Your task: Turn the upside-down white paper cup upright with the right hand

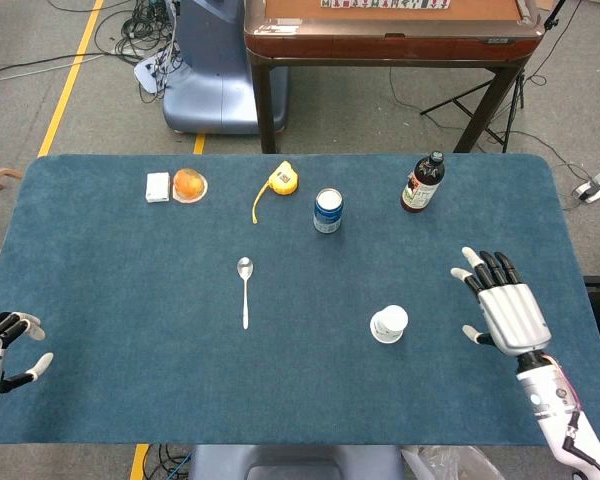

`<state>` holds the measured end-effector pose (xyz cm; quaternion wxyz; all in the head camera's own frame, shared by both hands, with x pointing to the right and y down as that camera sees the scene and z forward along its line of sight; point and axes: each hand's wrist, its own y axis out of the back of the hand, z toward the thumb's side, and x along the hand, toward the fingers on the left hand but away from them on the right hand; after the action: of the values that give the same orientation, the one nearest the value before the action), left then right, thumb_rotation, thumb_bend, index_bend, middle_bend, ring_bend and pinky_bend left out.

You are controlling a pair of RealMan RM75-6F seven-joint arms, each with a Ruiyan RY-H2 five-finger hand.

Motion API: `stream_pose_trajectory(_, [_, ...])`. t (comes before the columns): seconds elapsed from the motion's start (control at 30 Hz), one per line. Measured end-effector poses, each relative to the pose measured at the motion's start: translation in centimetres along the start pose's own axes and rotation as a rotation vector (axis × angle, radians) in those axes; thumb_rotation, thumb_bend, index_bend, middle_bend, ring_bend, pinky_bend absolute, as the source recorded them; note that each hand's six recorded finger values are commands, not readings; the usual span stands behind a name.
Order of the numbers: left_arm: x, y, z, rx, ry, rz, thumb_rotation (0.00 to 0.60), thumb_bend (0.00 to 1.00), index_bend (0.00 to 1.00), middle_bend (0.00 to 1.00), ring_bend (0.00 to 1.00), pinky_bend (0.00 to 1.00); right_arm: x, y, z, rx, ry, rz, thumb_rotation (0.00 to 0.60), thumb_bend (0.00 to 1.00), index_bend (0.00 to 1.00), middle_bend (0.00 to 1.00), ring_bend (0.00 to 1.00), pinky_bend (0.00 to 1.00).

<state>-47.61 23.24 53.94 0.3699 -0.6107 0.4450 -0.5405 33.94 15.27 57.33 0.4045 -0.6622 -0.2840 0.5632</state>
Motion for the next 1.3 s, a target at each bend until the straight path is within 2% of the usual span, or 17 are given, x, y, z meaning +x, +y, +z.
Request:
stream_pose_trajectory(0.4, [-0.3, 0.0, 0.0, 0.006, 0.005, -0.003, 0.6, 0.17, 0.54, 0.41, 0.3, 0.6, -3.2, -2.1, 4.3, 0.054, 0.064, 0.071, 0.6, 0.0, 0.22, 0.01, 0.0, 0.03])
stream_pose_trajectory(0.8, [-0.3, 0.2, 0.1, -0.006, 0.0, -0.003, 0.6, 0.17, 0.54, 0.41, 0.3, 0.6, -3.3, -4.7, 6.6, 0.111, 0.099, 0.146, 0.6, 0.0, 0.22, 0.0, 0.0, 0.02])
stream_pose_trajectory(1.3, [-0.3, 0.2, -0.2, -0.012, 0.009, -0.002, 0.6, 0.17, 0.54, 0.41, 0.3, 0.6, -4.5, -7.1, 9.1, 0.108, 0.132, 0.16, 0.6, 0.0, 0.22, 0.0, 0.0, 0.02])
